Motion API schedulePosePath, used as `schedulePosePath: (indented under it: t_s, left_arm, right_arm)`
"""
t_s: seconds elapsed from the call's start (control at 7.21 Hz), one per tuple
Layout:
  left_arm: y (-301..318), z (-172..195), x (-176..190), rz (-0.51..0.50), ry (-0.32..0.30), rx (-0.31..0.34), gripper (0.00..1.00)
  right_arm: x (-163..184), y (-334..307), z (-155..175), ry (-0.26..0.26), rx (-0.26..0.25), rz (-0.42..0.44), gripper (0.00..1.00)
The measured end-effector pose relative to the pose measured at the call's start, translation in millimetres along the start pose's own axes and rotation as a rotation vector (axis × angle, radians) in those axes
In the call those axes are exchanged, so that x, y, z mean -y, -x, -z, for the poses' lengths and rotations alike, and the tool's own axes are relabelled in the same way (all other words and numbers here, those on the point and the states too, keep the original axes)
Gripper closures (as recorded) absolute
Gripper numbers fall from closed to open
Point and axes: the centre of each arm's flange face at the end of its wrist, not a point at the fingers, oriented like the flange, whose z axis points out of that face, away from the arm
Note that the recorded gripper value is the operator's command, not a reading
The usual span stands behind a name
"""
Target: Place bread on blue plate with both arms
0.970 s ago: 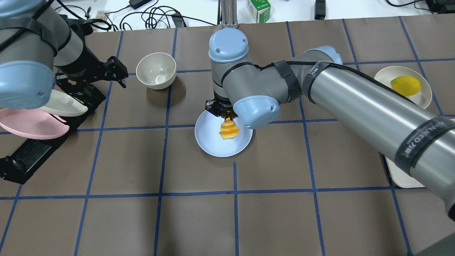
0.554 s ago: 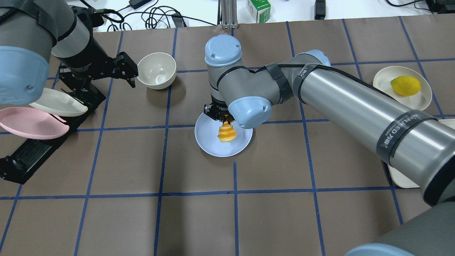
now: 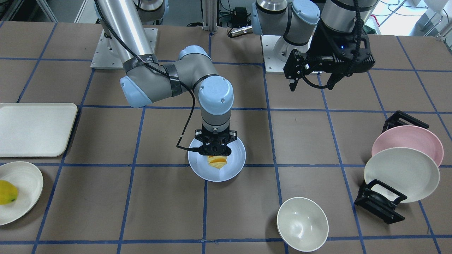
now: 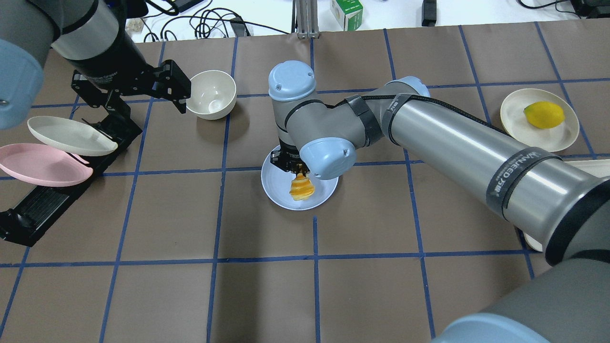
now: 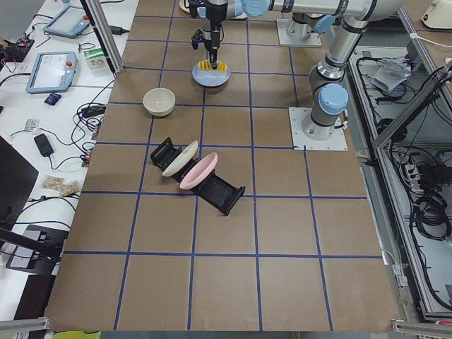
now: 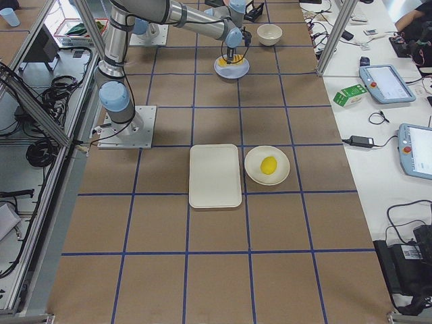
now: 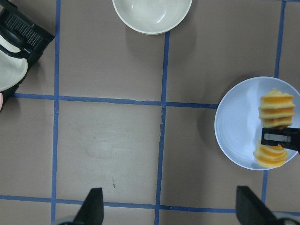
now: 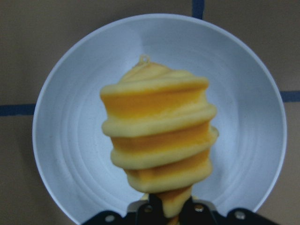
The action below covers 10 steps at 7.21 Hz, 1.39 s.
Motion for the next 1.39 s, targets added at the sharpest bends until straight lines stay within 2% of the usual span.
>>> schedulePosePath:
  t_s: [0.14, 0.42, 0.69, 0.83, 1.11, 1.25, 1.39]
  left_arm:
    - [0, 2, -3, -0.004, 0.002, 0.001, 0.00]
    - [0, 9, -12, -0.046, -0.008, 0.001, 0.00]
    - [0, 1, -20, -0.142, -0.007, -0.004, 0.00]
    - [0, -1, -19, -0.154, -0.020, -0.006, 0.00]
    - [0, -3, -14, -0.151, -0.052, -0.007, 0.00]
    - [0, -1, -14, -0.149, -0.056, -0.007, 0.00]
    - [0, 1, -18, -0.145, -0.032, -0.006, 0.00]
  right_arm:
    - [0, 1, -1, 0.001, -0.001, 0.006, 0.00]
    - [1, 2, 2, -0.006, 0.001, 0.011, 0.00]
    - [2, 2, 9, -0.018, 0.006, 0.014, 0.00]
    - [5, 0, 19, -0.034, 0.010, 0.019, 0.00]
    - [15, -19, 67, -0.108, 0.018, 0.071, 0.00]
    - [21, -45, 99, -0.148, 0.006, 0.090, 0.00]
    - [24, -82, 134, -0.159, -0.009, 0.091, 0.00]
